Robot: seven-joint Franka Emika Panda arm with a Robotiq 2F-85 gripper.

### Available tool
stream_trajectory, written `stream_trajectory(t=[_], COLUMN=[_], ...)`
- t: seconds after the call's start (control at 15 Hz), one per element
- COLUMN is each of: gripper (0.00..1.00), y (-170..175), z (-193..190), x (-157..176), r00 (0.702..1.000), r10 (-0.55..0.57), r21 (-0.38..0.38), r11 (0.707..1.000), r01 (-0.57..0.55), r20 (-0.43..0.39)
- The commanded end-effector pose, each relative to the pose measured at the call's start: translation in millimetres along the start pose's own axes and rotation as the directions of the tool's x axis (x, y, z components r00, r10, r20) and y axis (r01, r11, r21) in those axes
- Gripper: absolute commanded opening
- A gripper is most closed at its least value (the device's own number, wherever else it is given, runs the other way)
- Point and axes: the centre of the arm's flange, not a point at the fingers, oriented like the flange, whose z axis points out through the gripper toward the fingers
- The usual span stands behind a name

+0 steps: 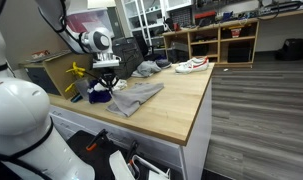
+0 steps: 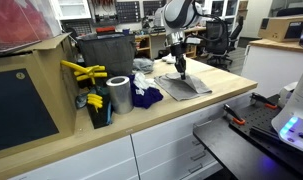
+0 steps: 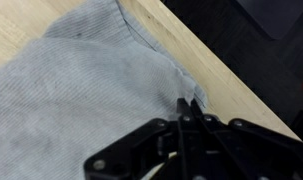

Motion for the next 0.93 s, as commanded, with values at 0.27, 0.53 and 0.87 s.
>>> stream_trajectory(t=[0.27,0.53,0.87], gripper=[0.01,0.01,0.01], y=[-24.2,-34.8,-41.2], z=[9.7,22.4,38.2], x=[12.4,14.4,19.2], r00=[0.997,0.993,0.988], r10=[-0.071,-0.103,-0.125], r21=[-0.004,-0.005,-0.007], r11=[0.997,0.995,0.992], r01=[0.072,0.103,0.126], r20=[0.033,0.057,0.089])
